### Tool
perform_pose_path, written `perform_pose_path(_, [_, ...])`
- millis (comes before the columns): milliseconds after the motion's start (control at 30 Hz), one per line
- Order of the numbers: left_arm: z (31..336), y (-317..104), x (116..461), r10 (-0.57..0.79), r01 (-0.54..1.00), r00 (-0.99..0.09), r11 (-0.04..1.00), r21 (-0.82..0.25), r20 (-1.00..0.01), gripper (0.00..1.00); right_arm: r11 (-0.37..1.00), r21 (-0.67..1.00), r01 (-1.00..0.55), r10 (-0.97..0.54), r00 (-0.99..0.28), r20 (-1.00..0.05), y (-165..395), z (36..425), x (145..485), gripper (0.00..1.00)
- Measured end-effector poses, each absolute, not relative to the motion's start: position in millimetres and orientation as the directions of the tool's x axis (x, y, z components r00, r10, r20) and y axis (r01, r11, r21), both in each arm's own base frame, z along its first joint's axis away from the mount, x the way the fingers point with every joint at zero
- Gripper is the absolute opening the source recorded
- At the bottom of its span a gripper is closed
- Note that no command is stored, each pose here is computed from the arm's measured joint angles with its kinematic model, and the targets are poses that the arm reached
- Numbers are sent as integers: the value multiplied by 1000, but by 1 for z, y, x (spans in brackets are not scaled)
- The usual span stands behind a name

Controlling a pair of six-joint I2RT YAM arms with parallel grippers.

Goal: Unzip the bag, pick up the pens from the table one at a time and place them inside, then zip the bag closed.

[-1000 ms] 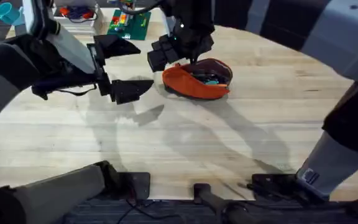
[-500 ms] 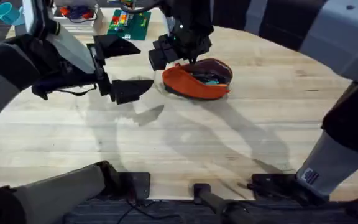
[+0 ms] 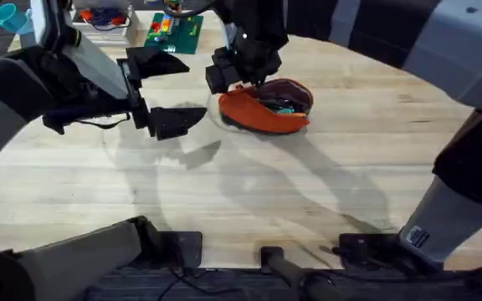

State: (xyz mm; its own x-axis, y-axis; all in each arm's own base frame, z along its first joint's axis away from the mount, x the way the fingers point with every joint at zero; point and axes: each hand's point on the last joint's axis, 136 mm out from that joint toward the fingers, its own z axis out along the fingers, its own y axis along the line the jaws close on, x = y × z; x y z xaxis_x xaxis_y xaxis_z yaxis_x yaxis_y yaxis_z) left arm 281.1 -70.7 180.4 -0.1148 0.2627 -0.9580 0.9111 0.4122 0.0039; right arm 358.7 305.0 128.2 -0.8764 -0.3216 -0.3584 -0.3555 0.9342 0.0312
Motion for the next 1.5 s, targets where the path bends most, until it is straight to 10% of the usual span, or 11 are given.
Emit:
perform_pose_path(733, [180,-71,281,262,911,-116,412,2,-958,993,933,28,-358,-327,-880,-345,304,127,355,41])
perform_pose_path(1500, [180,-71,281,263,911,-117,412,2,-958,993,917,16,-398,-365,-858,-362,306,139,358,33])
